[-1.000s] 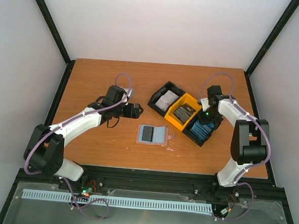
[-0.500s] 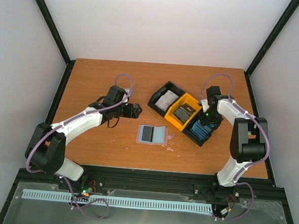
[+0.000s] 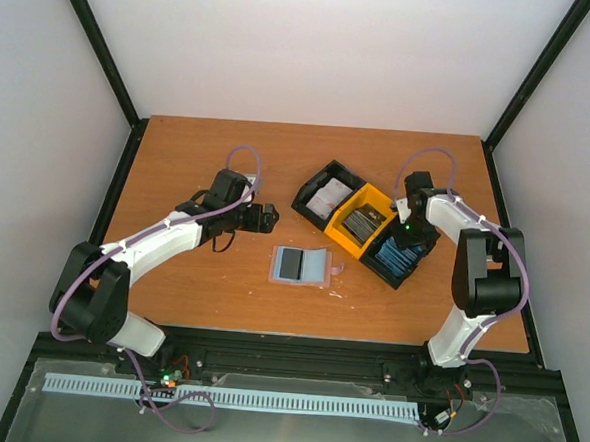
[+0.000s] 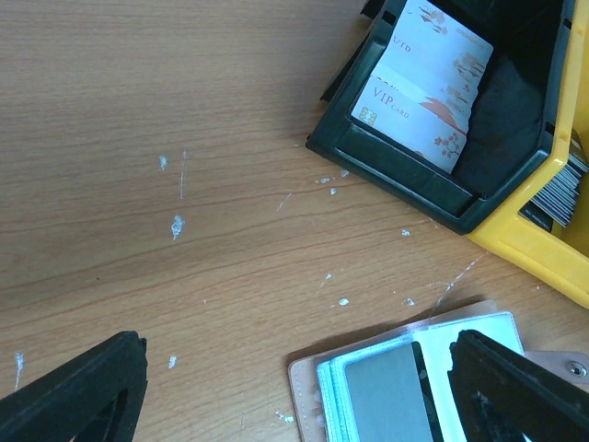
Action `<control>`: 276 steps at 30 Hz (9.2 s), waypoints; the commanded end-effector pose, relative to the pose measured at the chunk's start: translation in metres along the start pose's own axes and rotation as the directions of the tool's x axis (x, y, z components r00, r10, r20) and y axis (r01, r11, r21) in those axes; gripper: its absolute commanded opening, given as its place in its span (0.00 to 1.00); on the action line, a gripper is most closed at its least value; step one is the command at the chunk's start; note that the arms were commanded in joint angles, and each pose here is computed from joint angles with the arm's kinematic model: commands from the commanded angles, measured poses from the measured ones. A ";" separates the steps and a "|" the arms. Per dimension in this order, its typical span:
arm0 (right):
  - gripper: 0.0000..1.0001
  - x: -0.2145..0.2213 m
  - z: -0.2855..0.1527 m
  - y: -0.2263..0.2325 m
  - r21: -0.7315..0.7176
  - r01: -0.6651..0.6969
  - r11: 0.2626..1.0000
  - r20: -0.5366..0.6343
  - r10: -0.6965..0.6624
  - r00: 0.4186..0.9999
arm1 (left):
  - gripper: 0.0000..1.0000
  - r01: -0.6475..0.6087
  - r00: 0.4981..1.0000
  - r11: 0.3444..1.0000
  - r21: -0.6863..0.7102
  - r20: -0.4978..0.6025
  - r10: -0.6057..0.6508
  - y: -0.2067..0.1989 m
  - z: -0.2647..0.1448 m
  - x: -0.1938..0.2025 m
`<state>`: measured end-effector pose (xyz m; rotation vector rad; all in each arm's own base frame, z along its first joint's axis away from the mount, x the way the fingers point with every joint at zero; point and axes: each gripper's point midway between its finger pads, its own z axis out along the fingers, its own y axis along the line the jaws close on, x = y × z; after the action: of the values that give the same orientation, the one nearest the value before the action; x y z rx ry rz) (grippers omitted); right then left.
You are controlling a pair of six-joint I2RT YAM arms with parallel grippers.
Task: Put the credit cards into the card holder
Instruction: Pick up the credit card from the storage box.
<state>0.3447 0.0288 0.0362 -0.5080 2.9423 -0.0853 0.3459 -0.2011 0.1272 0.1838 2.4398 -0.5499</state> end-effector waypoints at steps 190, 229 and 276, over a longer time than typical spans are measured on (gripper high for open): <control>0.26 -0.072 0.001 -0.089 0.483 0.171 0.859 0.103 -0.249 0.963 | 0.91 -0.004 1.000 0.998 -0.057 0.010 0.005 0.014 0.004 0.005; 0.03 -0.072 -0.272 0.134 -0.734 0.276 0.621 0.600 0.401 0.693 | 1.00 -0.196 0.949 0.896 0.398 0.307 0.071 -0.100 -0.099 -0.080; 0.51 -0.059 -0.148 0.219 -0.657 -0.125 0.743 0.287 0.400 0.870 | 0.01 0.150 0.976 0.869 0.472 0.070 -0.207 -0.084 -0.081 -0.025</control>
<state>0.2935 0.2661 0.2099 -0.3153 2.3954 1.2591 0.2910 -0.2549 0.2537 0.3141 2.1189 -1.2328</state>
